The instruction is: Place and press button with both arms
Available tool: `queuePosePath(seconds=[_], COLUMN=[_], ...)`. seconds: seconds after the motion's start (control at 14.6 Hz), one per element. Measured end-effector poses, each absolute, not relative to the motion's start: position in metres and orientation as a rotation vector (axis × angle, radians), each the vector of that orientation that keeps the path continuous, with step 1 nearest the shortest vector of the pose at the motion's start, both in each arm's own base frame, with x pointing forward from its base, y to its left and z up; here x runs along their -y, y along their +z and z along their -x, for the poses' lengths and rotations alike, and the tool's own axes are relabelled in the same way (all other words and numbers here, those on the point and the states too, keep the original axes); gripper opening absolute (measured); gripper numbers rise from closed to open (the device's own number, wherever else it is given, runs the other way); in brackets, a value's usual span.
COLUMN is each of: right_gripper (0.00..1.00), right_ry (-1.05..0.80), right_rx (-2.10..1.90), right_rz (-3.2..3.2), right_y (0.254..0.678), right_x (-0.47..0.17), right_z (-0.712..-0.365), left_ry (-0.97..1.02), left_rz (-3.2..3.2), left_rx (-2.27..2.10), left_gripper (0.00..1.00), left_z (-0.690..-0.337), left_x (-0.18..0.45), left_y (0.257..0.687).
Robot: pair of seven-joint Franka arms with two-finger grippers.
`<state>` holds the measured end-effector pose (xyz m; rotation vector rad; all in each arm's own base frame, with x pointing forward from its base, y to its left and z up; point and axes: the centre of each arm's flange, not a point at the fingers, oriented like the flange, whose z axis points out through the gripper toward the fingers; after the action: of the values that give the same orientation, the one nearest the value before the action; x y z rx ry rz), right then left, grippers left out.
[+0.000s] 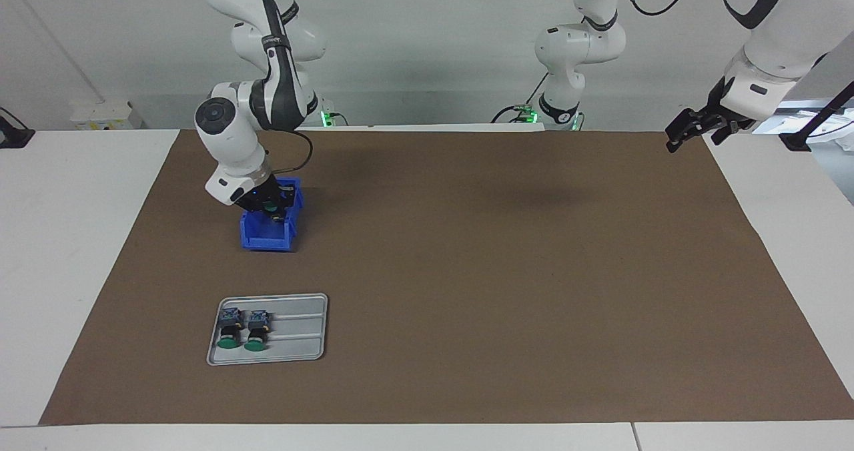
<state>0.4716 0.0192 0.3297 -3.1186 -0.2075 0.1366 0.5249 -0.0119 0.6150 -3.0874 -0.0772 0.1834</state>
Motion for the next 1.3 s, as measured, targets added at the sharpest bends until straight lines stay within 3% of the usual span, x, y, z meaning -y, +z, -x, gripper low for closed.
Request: queuePosePath(seconds=[0.41,0.75,0.89,1.09,1.3], right_gripper=[0.41,0.52,0.61,0.63,0.92], right_ry=[0.151,0.149,0.159,0.174,0.139], right_rx=[0.205,0.203,0.201,0.201,0.202], right_rz=[3.118,3.118,3.117,3.115,3.117], right_y=[0.332,0.339,0.344,0.376,0.432], right_x=[-0.018,-0.018,-0.017,-0.017,-0.018], right_z=[-0.472,-0.475,-0.477,-0.490,-0.509], left_ry=[0.183,0.183,0.184,0.185,0.184], left_rz=[3.087,3.087,3.087,3.087,3.087], left_rx=[0.077,0.077,0.077,0.070,0.066], left_gripper=[1.00,1.00,1.00,1.00,1.00], left_z=[-0.525,-0.525,-0.525,-0.525,-0.525], left_x=[0.012,0.012,0.012,0.014,0.016], left_y=[0.615,0.615,0.615,0.615,0.615])
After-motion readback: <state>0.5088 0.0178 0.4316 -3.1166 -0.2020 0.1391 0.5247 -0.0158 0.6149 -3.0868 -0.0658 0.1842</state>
